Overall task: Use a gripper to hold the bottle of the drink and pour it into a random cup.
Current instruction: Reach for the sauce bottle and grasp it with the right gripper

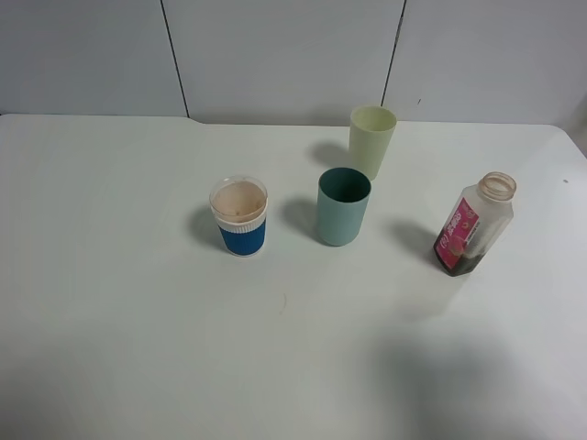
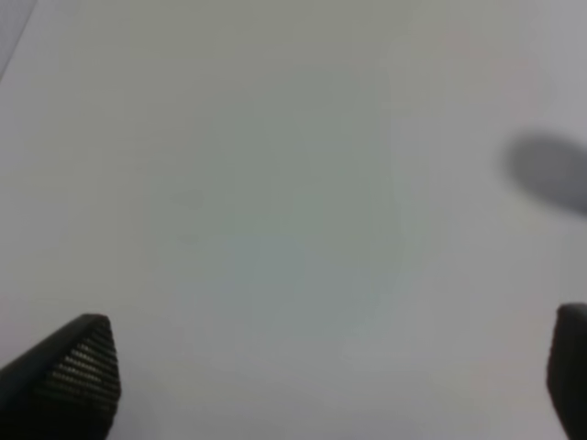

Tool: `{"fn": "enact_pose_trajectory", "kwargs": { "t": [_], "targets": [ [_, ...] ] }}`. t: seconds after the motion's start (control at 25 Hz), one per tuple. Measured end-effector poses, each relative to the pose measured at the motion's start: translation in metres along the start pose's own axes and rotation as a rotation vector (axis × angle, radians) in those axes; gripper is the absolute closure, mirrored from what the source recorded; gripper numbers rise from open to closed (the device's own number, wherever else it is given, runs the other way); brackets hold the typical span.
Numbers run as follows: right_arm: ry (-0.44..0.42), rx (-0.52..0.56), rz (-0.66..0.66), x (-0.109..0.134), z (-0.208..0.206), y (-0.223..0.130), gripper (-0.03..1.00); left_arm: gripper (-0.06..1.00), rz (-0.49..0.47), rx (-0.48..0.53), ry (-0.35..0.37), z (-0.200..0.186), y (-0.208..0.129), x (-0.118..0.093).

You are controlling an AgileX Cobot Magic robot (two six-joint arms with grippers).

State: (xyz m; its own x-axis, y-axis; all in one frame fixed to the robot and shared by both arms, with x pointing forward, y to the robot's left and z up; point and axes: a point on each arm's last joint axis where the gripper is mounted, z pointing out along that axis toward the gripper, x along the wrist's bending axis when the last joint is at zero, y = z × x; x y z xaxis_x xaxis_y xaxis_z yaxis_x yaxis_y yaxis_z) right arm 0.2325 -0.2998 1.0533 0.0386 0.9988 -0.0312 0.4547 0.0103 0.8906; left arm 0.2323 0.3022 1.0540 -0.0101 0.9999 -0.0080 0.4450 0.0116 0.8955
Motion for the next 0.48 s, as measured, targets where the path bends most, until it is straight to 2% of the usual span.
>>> {"fn": "enact_pose_trajectory", "kwargs": {
  "t": [0.48],
  "targets": [
    [0.000, 0.005, 0.000, 0.0000, 0.0006, 0.0003, 0.12, 0.02, 0.000, 0.000, 0.000, 0.0000, 0.0000, 0.0000]
  ]
}}
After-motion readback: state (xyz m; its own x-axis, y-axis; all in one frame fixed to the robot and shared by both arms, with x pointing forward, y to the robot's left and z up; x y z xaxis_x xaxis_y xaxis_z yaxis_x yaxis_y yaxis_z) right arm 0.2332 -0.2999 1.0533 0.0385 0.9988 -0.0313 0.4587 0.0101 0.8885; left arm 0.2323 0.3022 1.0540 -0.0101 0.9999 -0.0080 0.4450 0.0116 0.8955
